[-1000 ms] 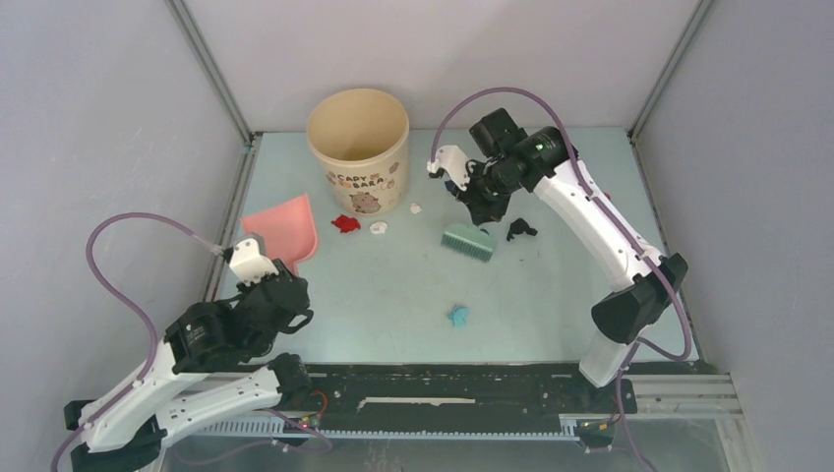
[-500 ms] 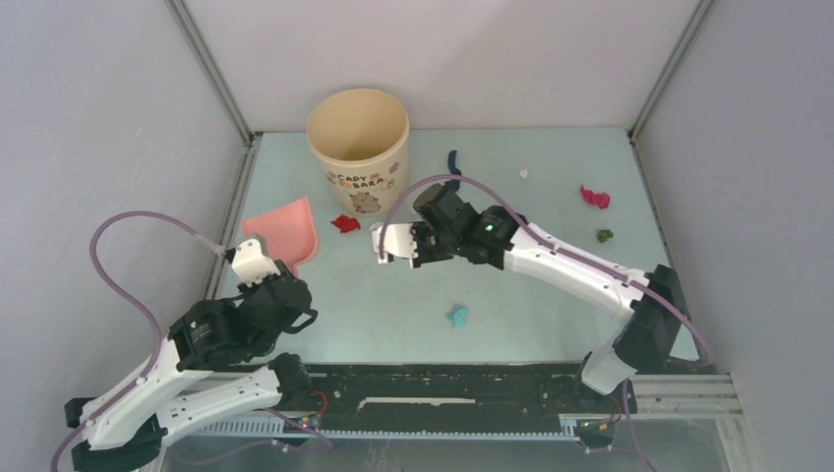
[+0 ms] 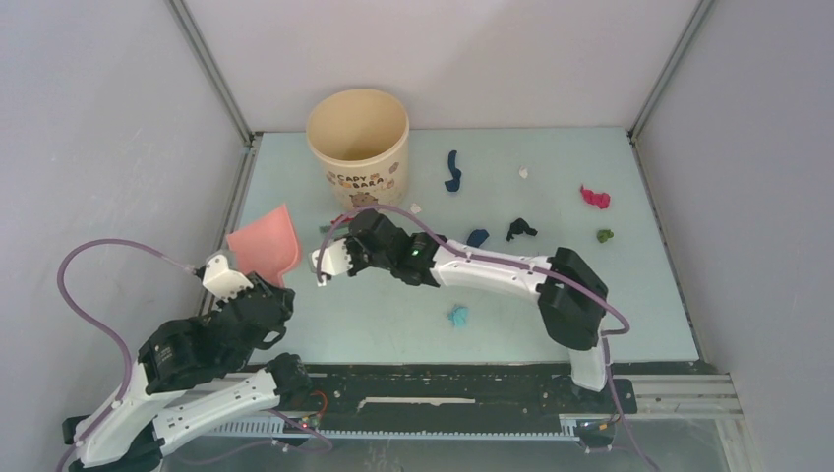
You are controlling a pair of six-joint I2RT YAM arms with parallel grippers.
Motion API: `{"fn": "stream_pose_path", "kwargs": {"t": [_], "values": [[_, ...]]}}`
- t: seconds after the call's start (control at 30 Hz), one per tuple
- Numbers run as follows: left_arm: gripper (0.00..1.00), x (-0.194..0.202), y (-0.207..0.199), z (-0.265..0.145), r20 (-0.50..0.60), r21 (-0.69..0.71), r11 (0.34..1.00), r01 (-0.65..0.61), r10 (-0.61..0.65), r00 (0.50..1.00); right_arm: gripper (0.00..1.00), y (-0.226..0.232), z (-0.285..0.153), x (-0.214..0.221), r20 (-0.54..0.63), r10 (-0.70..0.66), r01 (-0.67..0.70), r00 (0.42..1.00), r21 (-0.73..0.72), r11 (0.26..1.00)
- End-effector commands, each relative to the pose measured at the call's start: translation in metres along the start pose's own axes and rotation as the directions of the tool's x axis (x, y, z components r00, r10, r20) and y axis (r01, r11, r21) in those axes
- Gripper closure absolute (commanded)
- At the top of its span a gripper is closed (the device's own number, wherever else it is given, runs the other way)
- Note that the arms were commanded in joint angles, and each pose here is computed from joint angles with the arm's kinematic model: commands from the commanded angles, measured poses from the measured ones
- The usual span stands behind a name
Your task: Sweep away the paper scraps from the table
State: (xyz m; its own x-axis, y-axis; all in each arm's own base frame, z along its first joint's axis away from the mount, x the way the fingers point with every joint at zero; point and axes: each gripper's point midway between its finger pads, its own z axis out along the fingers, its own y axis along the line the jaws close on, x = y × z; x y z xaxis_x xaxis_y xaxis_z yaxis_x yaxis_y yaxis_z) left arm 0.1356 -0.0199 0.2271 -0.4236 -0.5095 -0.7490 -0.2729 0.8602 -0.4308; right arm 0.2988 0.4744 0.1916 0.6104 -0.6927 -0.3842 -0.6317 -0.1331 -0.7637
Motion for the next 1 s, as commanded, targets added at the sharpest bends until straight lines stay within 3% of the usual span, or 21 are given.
{"fn": "stream_pose_path", "kwargs": {"t": [0.0,0.27,0.57,0.67,0.8,0.97], "values": [[1.00,0.001,0.000,0.001,0.003,-0.008,1.000,0.017,-0.017,1.000,1.00,-0.052,0.009,-0.038,0.085,-0.021,0.004,0.996,0.205,0.979],[1.00,0.000,0.000,-0.001,0.001,0.005,1.000,0.017,-0.017,1.000,1.00,-0.036,0.050,-0.032,0.052,-0.095,0.083,0.994,0.201,0.976],[1.00,0.006,0.001,0.001,-0.014,0.009,1.000,0.019,-0.019,1.000,1.00,0.038,0.043,-0.015,0.033,-0.042,0.045,0.999,-0.127,0.991],[1.00,0.006,0.003,0.003,-0.008,0.004,1.000,0.016,-0.016,1.000,1.00,0.058,0.021,-0.009,0.016,-0.018,0.021,1.000,-0.237,0.971],[1.00,0.005,0.001,0.004,-0.002,0.008,1.000,-0.006,0.006,1.000,1.00,0.090,-0.044,-0.001,0.014,0.018,-0.011,1.000,-0.409,0.912],[1.00,0.005,0.000,0.007,0.007,-0.018,0.998,-0.057,0.057,0.998,1.00,0.145,-0.145,0.039,-0.124,-0.021,-0.067,0.992,-0.662,0.747]]}}
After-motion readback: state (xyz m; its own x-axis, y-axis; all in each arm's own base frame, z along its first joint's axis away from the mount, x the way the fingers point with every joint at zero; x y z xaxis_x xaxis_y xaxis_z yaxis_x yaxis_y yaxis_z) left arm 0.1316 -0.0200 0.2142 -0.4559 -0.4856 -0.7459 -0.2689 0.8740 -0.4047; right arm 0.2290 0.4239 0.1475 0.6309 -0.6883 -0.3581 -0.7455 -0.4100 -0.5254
